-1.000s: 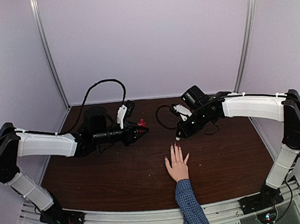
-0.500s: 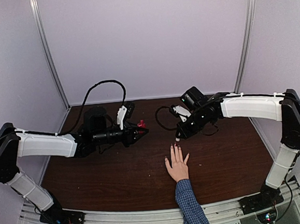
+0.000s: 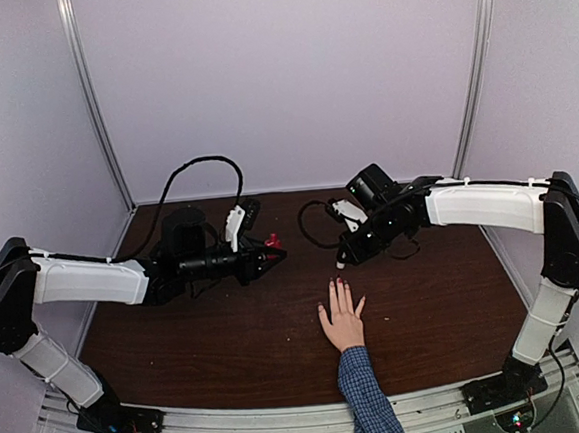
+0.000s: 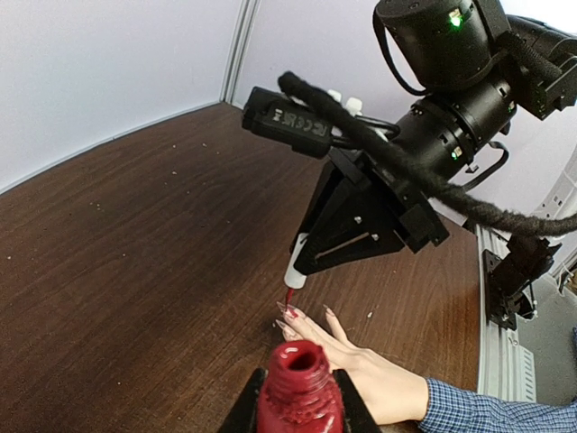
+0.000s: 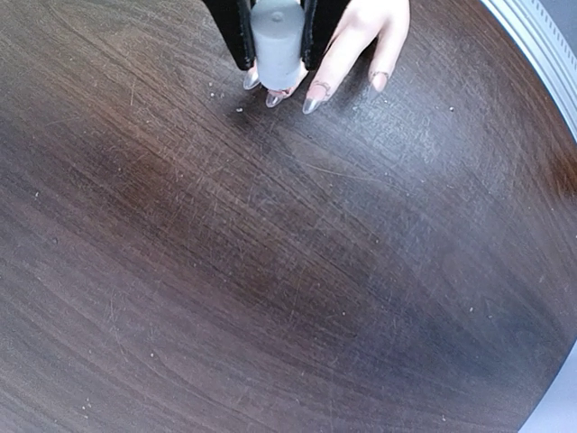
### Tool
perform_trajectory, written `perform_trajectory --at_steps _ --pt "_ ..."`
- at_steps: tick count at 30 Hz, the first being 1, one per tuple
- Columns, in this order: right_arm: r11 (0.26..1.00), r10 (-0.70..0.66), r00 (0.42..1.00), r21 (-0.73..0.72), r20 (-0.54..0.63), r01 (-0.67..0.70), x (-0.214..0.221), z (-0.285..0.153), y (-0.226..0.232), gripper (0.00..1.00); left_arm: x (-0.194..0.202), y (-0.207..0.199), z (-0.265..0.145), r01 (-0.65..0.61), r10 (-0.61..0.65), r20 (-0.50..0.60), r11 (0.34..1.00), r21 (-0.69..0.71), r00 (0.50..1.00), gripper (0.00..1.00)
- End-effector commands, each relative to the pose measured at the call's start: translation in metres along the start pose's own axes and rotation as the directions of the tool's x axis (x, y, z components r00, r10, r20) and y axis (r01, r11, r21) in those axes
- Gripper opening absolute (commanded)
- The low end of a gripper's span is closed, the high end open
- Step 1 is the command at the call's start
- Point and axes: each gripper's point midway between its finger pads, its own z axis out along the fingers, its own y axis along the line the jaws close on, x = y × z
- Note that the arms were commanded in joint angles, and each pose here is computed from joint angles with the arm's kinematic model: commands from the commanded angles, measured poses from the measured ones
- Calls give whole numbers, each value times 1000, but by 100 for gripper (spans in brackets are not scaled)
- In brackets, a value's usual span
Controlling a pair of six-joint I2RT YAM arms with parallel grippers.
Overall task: Paint the nails
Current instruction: Paint the hand on the nail.
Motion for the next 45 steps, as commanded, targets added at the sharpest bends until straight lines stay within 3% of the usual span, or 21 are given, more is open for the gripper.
perform_trajectory --at_steps 1,45 --pt "1000 -11 999 2 36 11 -13 -4 4 0 -18 -2 -7 -39 39 66 999 5 997 0" --pt "999 -18 998 45 60 15 -23 -5 -2 0 -20 -2 -9 -48 48 66 999 -1 997 0"
